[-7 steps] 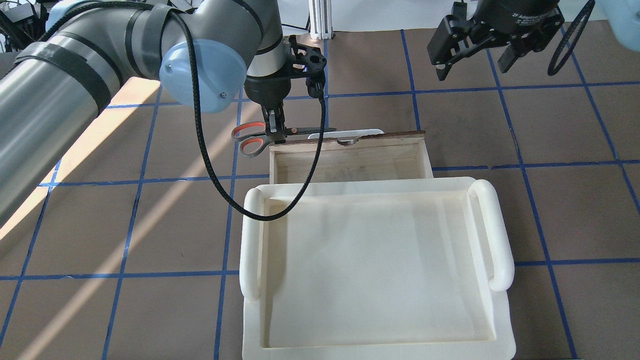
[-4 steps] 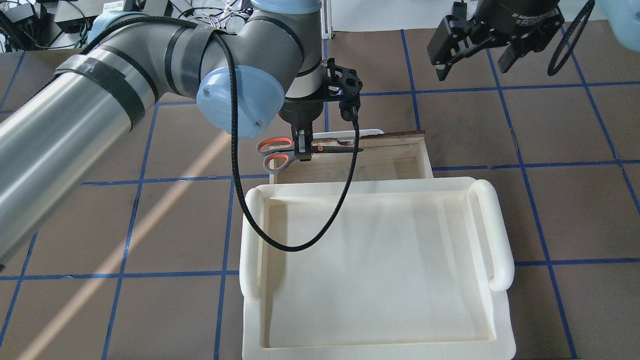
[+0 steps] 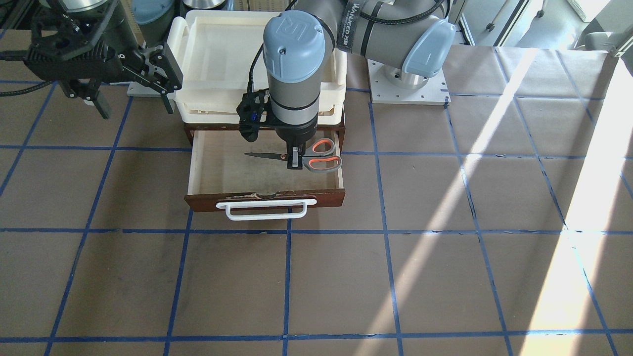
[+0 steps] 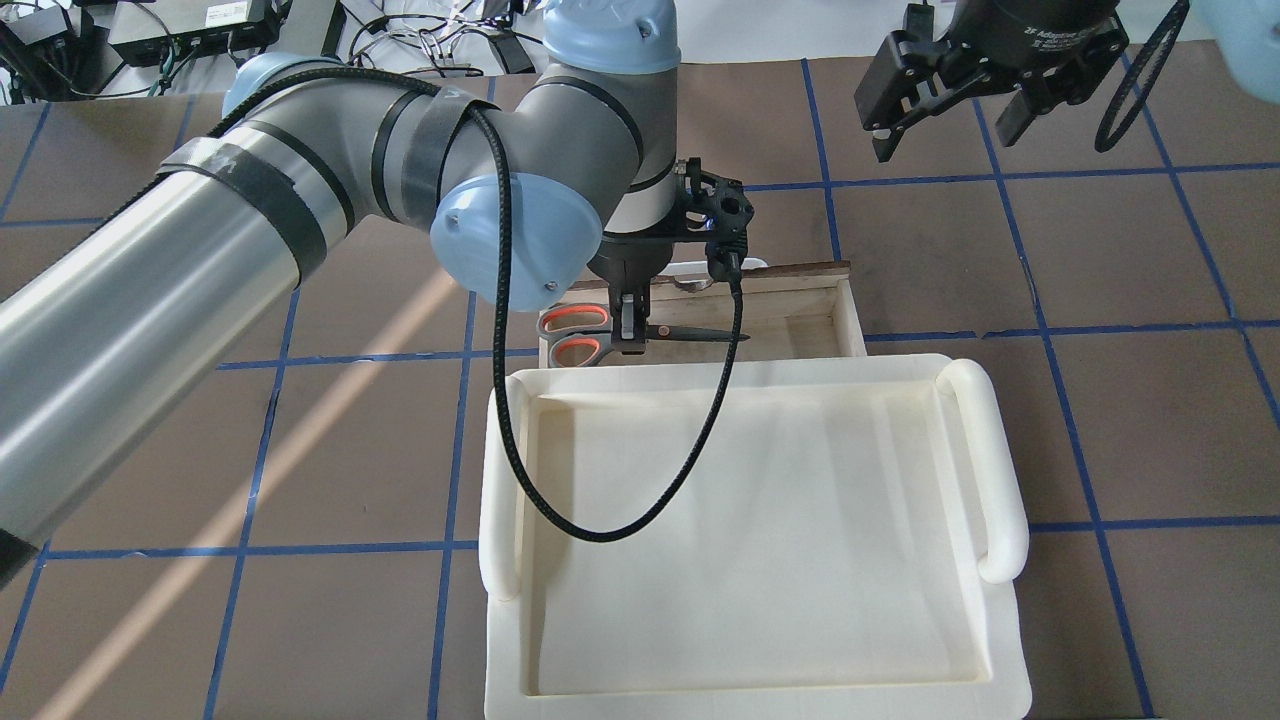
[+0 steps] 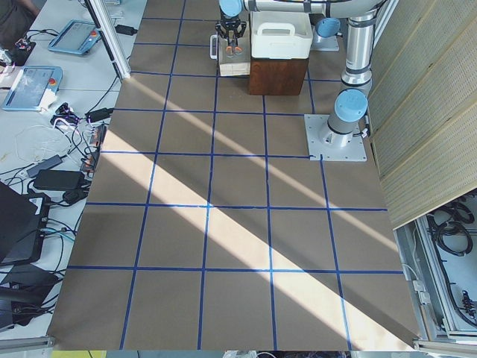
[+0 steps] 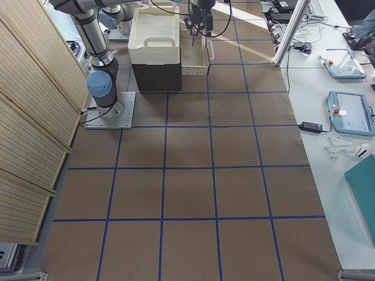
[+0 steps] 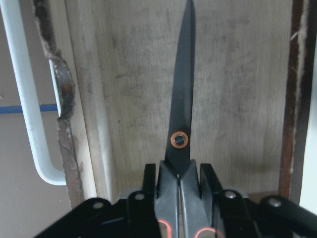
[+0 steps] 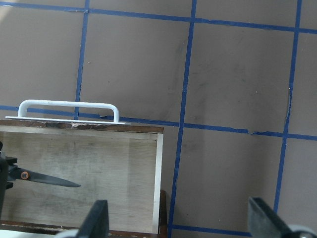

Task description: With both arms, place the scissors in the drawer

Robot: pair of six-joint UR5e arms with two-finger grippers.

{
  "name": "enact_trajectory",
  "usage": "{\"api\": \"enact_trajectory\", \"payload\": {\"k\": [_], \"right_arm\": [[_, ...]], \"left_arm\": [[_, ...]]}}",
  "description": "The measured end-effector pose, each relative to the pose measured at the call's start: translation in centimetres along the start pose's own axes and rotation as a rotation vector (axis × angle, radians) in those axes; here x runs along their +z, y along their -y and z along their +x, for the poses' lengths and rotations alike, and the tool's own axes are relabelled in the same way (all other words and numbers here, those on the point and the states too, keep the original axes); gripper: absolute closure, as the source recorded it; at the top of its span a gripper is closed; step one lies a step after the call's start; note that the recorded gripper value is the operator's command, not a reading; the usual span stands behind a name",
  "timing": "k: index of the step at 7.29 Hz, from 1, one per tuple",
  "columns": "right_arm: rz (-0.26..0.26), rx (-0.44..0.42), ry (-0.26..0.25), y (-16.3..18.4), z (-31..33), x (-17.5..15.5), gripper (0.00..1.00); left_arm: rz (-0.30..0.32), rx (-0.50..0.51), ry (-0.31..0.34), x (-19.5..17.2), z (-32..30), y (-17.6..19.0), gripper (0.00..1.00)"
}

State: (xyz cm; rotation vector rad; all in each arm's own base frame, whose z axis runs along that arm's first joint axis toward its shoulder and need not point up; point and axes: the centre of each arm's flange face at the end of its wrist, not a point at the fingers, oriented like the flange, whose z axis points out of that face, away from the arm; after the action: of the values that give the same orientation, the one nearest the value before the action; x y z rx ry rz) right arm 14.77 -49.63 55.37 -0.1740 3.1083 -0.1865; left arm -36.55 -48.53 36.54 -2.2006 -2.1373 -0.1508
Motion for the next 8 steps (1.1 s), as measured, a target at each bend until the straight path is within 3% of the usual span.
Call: {"api": "enact_trajectory", "payload": {"k": [7, 8], "right_arm": [[0.005, -0.003, 0.002, 0.1, -0.1, 0.0, 0.0], [0.006, -0.003, 0.002, 0.1, -0.1, 0.0, 0.0]], "left_arm": [[0.021, 0.03, -0.034, 2.9, -0.1, 0.6, 1.0], [0.021, 0.037, -0.038, 3.3, 0.0, 0.5, 0.86]]}}
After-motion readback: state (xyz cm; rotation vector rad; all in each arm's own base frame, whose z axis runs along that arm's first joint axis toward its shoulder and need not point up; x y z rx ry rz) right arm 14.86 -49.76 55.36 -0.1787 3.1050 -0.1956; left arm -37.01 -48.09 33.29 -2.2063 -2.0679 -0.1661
